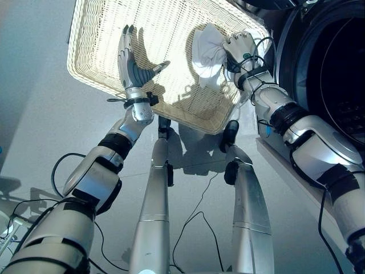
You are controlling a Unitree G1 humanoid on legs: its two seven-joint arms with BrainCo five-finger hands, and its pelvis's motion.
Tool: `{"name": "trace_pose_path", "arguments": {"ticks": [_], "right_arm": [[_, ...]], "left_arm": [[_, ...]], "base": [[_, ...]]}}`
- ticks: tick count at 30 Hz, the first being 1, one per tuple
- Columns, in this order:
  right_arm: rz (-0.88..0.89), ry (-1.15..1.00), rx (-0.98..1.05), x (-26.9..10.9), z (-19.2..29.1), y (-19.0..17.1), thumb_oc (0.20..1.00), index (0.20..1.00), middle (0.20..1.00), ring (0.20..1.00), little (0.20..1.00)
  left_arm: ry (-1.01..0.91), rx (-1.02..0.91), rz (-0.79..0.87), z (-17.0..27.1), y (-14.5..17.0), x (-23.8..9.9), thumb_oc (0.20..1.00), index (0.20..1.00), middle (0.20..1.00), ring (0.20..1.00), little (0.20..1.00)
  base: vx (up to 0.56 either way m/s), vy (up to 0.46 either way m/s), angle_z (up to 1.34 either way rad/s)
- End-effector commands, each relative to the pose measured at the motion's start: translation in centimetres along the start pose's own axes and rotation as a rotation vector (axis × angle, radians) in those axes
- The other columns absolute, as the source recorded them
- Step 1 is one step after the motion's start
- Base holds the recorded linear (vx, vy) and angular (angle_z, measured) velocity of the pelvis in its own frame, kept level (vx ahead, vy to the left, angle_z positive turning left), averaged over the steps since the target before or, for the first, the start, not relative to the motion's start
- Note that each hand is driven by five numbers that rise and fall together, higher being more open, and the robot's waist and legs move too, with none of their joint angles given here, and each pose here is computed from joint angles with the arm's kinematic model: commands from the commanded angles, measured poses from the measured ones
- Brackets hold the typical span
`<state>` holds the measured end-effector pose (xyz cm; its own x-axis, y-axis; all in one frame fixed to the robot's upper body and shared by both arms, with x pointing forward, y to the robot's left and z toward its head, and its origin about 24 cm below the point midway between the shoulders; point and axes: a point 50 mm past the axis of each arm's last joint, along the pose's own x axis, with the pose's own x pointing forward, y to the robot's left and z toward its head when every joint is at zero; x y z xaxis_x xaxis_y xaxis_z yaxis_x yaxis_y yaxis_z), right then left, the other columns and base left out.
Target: Put the clothes into the washing machine.
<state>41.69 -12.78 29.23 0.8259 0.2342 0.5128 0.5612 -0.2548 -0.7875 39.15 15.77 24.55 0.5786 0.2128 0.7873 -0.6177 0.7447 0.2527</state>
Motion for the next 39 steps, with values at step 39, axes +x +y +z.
{"name": "trace_pose_path", "arguments": {"ticks": [39], "right_arm": [[-0.490, 0.203, 2.458, -7.9, -5.4, 3.2, 0.200, 0.200, 0.200, 0.200, 0.200]], "left_arm": [[0.062, -0.046, 0.169, -2.3, 3.9, -0.3, 1.000, 1.000, 1.000, 1.000, 1.000]], "base": [[0.00, 0.004, -0.02]]}}
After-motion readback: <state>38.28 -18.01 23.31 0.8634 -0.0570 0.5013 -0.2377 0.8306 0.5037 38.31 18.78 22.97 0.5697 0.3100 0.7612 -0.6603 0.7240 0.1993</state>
